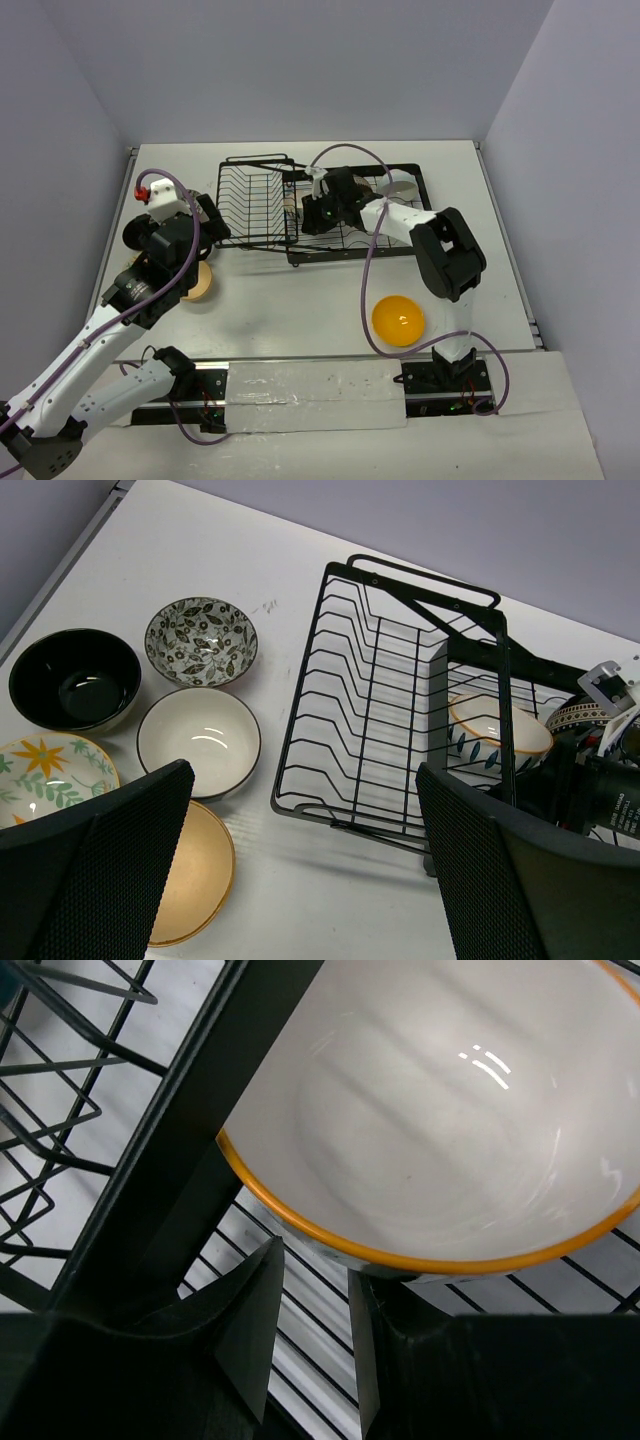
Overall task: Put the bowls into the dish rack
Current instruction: Move the bowl to the dish rack.
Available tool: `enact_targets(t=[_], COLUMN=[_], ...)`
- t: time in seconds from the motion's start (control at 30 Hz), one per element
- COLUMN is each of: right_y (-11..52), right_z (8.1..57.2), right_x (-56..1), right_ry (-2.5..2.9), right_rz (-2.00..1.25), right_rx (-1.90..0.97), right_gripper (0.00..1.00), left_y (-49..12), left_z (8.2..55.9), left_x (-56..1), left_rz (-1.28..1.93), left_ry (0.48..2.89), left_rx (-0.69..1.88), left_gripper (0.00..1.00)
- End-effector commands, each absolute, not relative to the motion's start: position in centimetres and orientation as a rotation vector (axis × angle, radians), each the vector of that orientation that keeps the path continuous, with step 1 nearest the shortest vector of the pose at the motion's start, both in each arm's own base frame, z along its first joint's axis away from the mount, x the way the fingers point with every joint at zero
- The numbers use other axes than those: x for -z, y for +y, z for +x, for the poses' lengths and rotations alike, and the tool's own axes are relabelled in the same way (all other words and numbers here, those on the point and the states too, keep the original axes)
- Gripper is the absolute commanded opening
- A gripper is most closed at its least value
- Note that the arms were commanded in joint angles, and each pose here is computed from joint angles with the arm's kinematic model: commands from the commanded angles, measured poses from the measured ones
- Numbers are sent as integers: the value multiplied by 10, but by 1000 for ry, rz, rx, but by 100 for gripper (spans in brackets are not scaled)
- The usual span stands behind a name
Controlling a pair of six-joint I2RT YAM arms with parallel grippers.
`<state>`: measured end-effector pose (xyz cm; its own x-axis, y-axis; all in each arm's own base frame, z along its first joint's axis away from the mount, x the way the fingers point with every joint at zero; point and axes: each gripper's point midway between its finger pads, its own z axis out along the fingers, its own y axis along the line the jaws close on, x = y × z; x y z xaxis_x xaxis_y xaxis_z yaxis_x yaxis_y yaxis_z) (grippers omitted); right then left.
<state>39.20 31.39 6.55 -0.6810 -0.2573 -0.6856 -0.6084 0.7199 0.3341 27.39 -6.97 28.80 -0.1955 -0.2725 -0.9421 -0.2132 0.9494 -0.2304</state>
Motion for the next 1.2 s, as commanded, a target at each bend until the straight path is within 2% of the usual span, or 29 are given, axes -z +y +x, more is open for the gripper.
enact_targets(t=[0.0, 0.23, 0.43, 0.77, 1.17], right_y=[318, 307, 297, 289, 278], right_z=[405, 385, 369, 398, 419], right_x=[-79, -86, -117, -157, -136], right_ry=[2251, 2250, 2209, 2188, 2289], right_rz=[-664, -687, -700, -585, -487], right_rx=[-738, -734, -712, -582, -449], right_gripper=[40, 42, 43, 43, 43], left_y=[-69, -70, -71, -70, -71], left_z=[275, 275, 275, 275, 274], left_x=[-298, -299, -299, -299, -300], left_rz=[-370, -366, -363, -364, -362], left_ry=[1745, 1747, 1748, 1747, 1745], left_rx=[71, 84, 88, 84, 91], left_gripper=[99, 99, 99, 99, 99])
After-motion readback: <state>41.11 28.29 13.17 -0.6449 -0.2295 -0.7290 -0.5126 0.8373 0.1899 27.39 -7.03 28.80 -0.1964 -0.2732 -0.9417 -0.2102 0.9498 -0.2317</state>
